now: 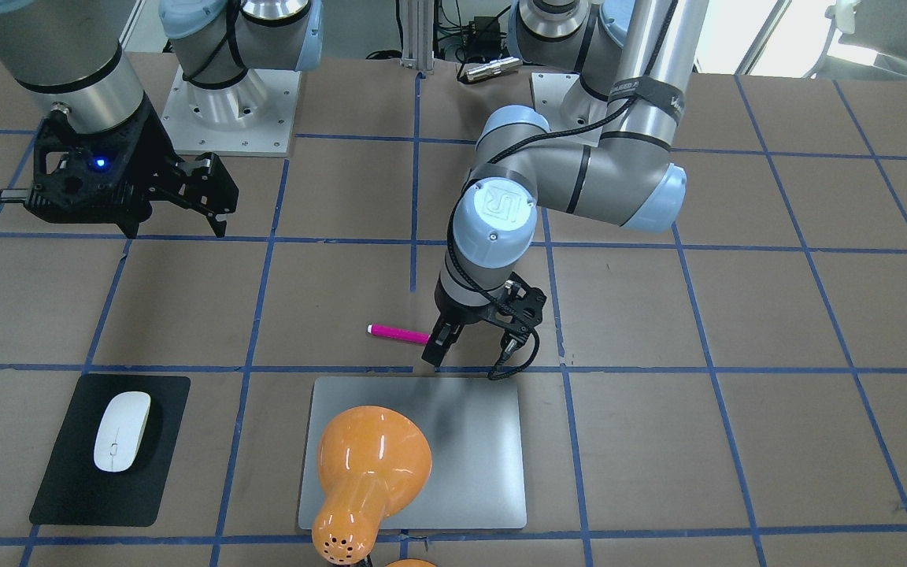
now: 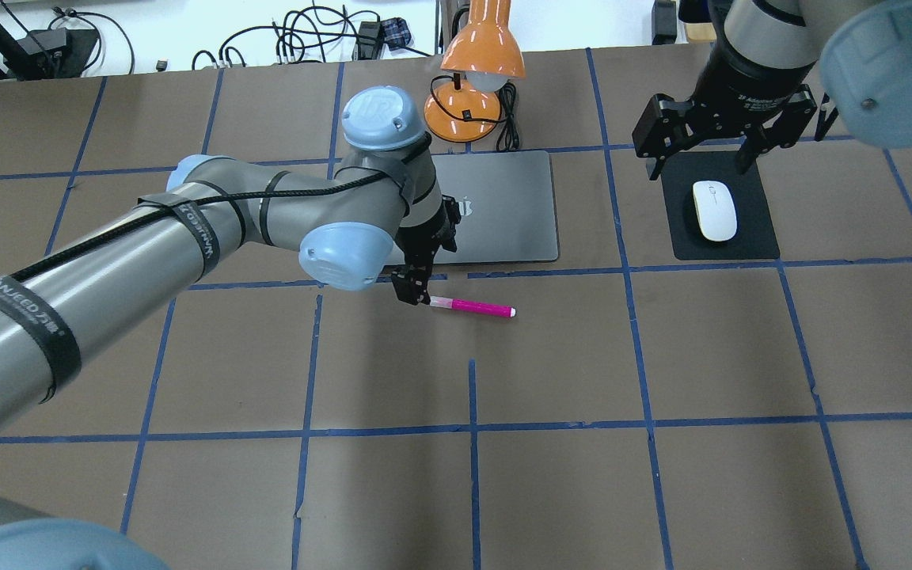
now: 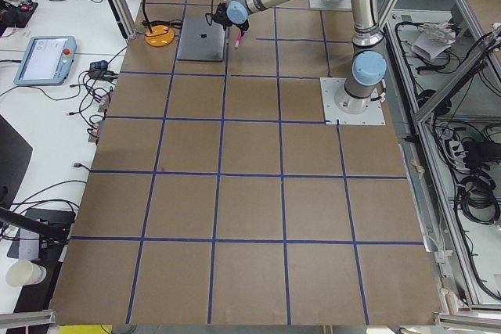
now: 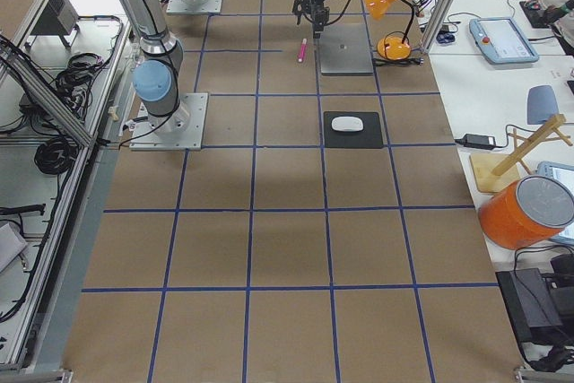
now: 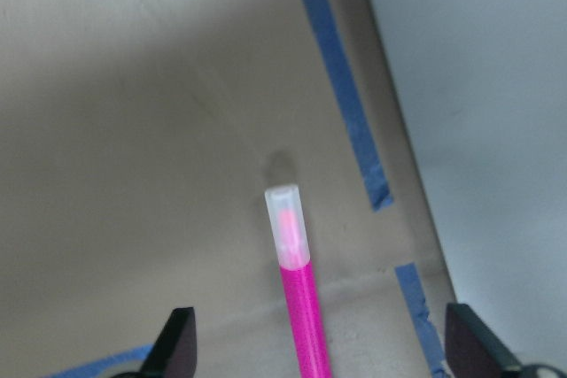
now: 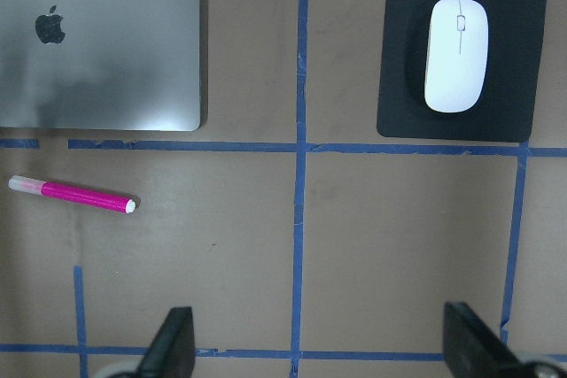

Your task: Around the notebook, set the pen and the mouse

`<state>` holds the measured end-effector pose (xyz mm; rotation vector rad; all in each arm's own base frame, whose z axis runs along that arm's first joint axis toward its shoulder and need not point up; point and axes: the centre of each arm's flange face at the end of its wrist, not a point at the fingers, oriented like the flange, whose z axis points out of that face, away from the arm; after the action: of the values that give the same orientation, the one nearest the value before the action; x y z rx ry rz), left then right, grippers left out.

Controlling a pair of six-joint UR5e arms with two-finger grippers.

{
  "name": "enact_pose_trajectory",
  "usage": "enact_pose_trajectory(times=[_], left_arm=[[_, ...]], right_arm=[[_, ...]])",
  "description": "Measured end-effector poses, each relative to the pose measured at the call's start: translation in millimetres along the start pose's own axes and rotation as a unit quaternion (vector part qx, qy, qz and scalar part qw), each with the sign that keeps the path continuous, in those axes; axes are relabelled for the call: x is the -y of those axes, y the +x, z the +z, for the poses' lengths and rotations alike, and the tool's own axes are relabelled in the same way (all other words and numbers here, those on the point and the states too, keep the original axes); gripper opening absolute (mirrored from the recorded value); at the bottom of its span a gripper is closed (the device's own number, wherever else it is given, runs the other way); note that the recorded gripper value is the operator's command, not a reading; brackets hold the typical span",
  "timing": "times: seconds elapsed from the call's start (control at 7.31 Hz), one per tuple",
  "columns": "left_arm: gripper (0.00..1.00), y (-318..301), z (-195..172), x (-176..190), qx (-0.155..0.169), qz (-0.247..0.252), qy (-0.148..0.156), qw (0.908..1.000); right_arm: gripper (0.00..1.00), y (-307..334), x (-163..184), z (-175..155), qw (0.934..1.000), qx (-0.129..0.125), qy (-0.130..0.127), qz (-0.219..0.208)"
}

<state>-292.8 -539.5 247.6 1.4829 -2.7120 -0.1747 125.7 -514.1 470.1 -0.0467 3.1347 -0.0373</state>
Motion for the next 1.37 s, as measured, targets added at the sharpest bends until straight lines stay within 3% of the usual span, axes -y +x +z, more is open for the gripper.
enact_pose_trajectory(times=[0.27, 0.41, 0.68, 0.96, 1.09, 1.37], left_arm=[[1.00, -16, -45, 27, -0.012, 0.142, 0.006, 0.9898], [1.00, -25, -69, 49, -0.020, 0.199, 0.011, 0.9797], [1.00, -55, -121, 93, -0.016, 0.312, 0.018, 0.9498], [1.00, -89, -162, 132, 0.021, 0.395, 0.038, 0.9175], [1.00, -100, -175, 137, 0.031, 0.418, 0.042, 0.9067], [1.00, -117, -194, 133, 0.036, 0.445, 0.042, 0.8936]], right_arm=[[1.00, 0, 0, 0, 1.0000, 0.001, 0.000, 0.001], [1.00, -1, 0, 0, 1.0000, 0.002, 0.000, 0.003], [1.00, -1, 0, -1, 1.0000, 0.003, 0.001, 0.004], [1.00, -1, 0, -1, 1.0000, 0.003, 0.001, 0.005], [1.00, -1, 0, -2, 1.0000, 0.004, 0.002, 0.005], [1.00, -2, 0, -2, 1.0000, 0.005, 0.003, 0.005]])
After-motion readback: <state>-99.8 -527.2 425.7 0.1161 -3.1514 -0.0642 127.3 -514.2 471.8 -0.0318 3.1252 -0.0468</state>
